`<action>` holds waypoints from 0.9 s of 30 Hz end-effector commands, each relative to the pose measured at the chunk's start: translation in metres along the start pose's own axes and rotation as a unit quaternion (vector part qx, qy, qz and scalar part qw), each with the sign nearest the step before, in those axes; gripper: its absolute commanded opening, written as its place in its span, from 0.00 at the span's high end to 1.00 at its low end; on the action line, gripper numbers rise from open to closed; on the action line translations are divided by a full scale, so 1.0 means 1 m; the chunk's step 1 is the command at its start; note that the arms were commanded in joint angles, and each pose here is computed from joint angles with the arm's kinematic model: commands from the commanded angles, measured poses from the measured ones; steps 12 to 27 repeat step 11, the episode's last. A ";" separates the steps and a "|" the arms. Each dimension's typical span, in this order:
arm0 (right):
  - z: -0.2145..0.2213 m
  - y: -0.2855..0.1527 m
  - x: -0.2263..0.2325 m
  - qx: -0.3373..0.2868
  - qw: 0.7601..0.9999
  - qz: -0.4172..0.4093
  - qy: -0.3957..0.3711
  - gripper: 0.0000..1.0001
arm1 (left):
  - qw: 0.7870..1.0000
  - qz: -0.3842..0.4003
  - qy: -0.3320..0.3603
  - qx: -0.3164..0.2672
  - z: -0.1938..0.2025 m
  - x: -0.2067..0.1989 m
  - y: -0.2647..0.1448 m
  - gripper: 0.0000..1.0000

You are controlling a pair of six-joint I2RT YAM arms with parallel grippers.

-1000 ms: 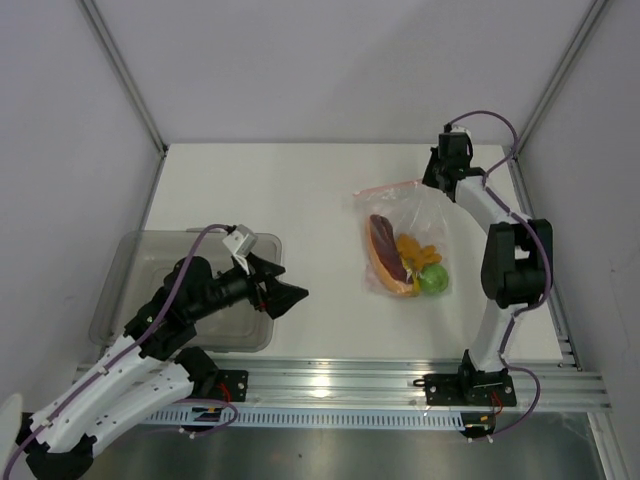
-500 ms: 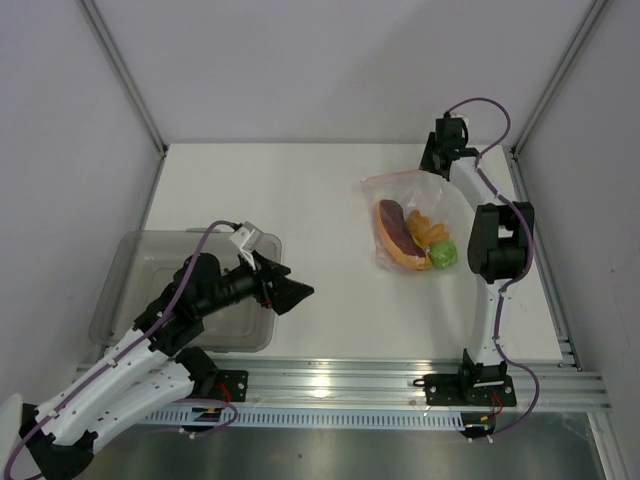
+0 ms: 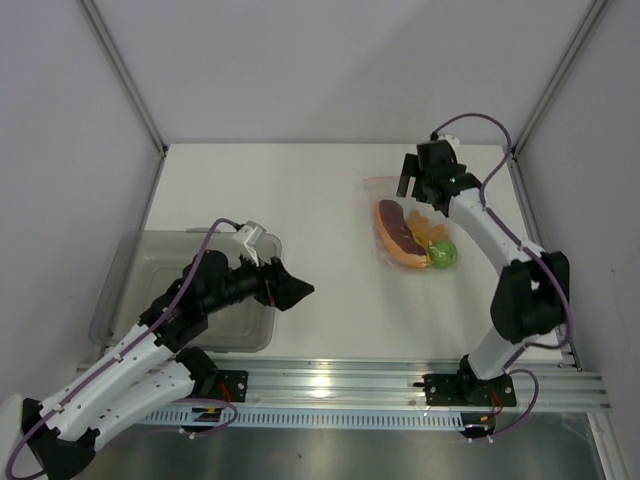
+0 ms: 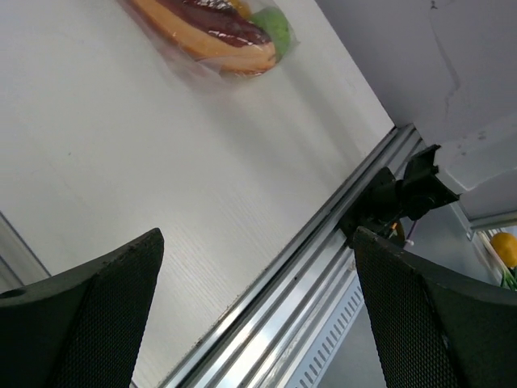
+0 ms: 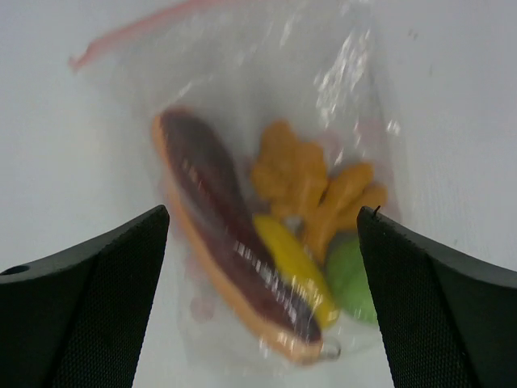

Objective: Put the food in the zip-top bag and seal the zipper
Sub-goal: Reset both arms

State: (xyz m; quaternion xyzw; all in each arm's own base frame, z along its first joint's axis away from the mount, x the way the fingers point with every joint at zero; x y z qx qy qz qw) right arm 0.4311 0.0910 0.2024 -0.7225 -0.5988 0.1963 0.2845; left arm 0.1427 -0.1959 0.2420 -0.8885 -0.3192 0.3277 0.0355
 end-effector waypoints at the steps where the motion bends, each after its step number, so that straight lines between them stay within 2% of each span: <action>1: 0.040 -0.049 0.006 0.004 1.000 0.001 0.011 0.01 | 0.999 -0.043 -0.026 -0.005 -0.004 0.009 -0.001 0.01; 7: 0.121 -0.118 0.012 0.013 0.999 -0.031 -0.004 0.01 | 0.994 -0.093 -0.055 -0.006 -0.002 0.024 0.006 0.01; 11: 0.160 -0.161 0.028 0.009 0.993 -0.117 0.005 0.00 | 0.993 -0.096 -0.069 -0.023 0.001 0.031 0.013 0.01; 27: 0.160 -0.161 0.028 0.009 0.993 -0.117 0.005 0.00 | 0.993 -0.096 -0.069 -0.023 0.001 0.031 0.013 0.01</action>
Point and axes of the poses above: each gripper's point midway between its finger pads, its own y axis out along the fingers, its own x axis along the line the jaws close on, z = x × y, the point moved 4 cm from there along -y, back along the fingers
